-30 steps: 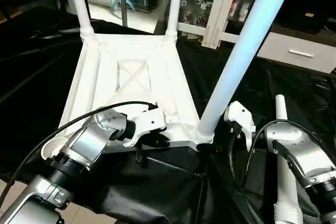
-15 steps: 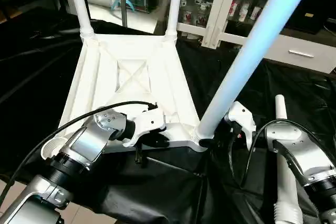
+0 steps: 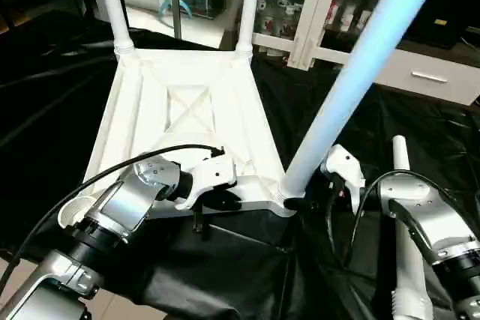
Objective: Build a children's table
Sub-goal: Rotate leg to tighten
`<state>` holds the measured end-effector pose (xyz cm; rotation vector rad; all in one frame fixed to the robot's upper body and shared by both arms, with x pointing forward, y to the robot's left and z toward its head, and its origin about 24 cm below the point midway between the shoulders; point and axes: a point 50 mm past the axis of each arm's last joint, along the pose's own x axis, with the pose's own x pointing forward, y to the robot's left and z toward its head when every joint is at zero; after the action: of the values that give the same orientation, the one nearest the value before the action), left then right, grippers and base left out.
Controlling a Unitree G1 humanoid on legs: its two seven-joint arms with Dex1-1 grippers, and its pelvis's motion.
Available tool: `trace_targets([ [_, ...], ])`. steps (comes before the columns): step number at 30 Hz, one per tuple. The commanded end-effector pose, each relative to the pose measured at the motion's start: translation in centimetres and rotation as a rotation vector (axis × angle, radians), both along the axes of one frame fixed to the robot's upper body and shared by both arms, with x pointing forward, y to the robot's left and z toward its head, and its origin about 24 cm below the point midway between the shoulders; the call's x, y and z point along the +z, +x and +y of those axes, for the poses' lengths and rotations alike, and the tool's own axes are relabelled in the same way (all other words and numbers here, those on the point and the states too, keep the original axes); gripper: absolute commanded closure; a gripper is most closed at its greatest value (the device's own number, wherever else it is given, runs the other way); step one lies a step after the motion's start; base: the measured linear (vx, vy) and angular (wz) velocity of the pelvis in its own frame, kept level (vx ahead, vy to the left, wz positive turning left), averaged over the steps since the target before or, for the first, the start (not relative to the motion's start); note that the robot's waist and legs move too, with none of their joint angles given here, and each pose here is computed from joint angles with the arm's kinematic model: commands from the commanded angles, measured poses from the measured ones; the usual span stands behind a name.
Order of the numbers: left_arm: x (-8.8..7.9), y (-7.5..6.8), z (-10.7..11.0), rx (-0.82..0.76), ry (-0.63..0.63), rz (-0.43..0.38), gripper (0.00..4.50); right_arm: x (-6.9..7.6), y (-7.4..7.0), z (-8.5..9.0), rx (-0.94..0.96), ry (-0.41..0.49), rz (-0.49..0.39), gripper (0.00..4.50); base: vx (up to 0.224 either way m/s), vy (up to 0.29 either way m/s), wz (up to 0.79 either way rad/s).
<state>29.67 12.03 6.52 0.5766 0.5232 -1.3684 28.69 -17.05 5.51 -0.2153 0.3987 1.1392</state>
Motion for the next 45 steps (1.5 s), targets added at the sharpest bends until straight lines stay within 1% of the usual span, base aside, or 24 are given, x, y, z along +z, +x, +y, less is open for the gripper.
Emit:
trace_targets([
  [1,-0.7,-0.5,-0.8,-0.042,0.002,0.041,4.50,-1.7,-0.2,-0.2,-0.051,-0.021,0.089,1.81,0.000,0.000,0.00],
  [2,-0.6,-0.5,-0.8,-0.043,-0.001,0.044,4.50,-2.3,-0.2,-0.2,-0.080,-0.025,0.111,1.81,0.000,0.000,0.00],
  [3,-0.6,-0.5,-0.8,-0.043,-0.001,0.044,4.50,-2.3,-0.2,-0.2,-0.080,-0.025,0.111,1.81,0.000,0.000,0.00],
  [5,-0.6,-0.6,-0.9,-0.045,-0.003,0.045,4.50,-3.5,-0.5,-0.2,-0.125,-0.037,0.154,1.81,0.000,0.000,0.00],
  [6,-0.6,-0.6,-0.9,-0.045,-0.003,0.044,4.50,-3.8,-0.6,-0.2,-0.132,-0.041,0.163,1.81,0.000,0.000,0.00],
  [8,-0.6,-0.5,-0.9,-0.045,-0.002,0.043,4.50,-4.1,-0.7,-0.1,-0.136,-0.046,0.171,1.81,0.000,0.000,0.00],
  [15,-0.6,-0.5,-0.7,-0.040,0.000,0.042,4.50,-4.2,-0.6,0.0,-0.144,-0.055,0.169,1.81,0.000,0.000,0.00],
  [20,-0.5,0.0,-1.4,0.030,-0.048,0.032,4.50,-5.1,0.1,0.1,-0.307,-0.087,0.139,1.81,0.000,0.000,0.00],
  [21,-0.5,0.4,-1.8,0.082,-0.067,0.020,4.50,-5.4,0.6,0.2,-0.406,-0.090,0.111,1.81,0.000,0.000,0.00],
  [22,-0.5,0.6,-2.0,0.110,-0.075,0.015,4.50,-5.5,0.8,0.3,-0.462,-0.090,0.097,1.81,0.000,0.000,0.00],
  [24,-0.6,0.8,-2.3,0.151,-0.084,0.013,4.50,-5.7,1.1,0.4,-0.543,-0.080,0.087,1.81,0.000,0.000,0.00],
  [25,-0.8,1.1,-2.7,0.205,-0.094,0.008,4.50,-5.8,1.3,0.8,-0.619,-0.063,0.071,1.81,0.000,0.000,0.00],
  [26,-0.8,1.1,-2.7,0.205,-0.094,0.008,4.50,-5.8,1.3,0.8,-0.619,-0.063,0.071,1.81,-0.039,0.033,-0.20],
  [27,-1.0,1.7,-3.6,0.307,-0.116,0.001,4.50,-6.1,1.6,1.6,-0.758,-0.024,0.052,1.81,0.000,0.000,0.00],
  [28,-1.2,1.8,-4.0,0.346,-0.125,0.002,4.50,-6.2,1.8,2.0,-0.810,-0.004,0.058,1.81,-0.045,0.041,-0.18],
  [29,-1.3,2.1,-4.8,0.420,-0.142,0.007,4.50,-6.5,2.2,2.9,-0.907,0.048,0.091,1.81,0.000,0.000,0.00],
  [33,-1.4,2.6,-5.8,0.510,-0.159,-0.003,4.50,-6.8,2.7,4.5,-0.991,0.087,0.131,1.81,0.000,0.000,0.00],
  [36,-1.1,3.1,-6.9,0.591,-0.181,-0.044,4.50,-6.7,3.4,5.9,-1.101,0.116,0.155,1.81,0.000,0.000,0.00],
  [39,-0.9,3.3,-7.3,0.617,-0.190,-0.050,4.50,-6.3,3.9,6.9,-1.107,0.120,0.139,1.81,0.000,0.000,0.00],
  [45,-0.8,3.4,-6.7,0.624,-0.173,-0.053,4.50,-6.2,4.2,7.4,-1.095,0.121,0.140,1.81,0.000,0.000,0.00],
])
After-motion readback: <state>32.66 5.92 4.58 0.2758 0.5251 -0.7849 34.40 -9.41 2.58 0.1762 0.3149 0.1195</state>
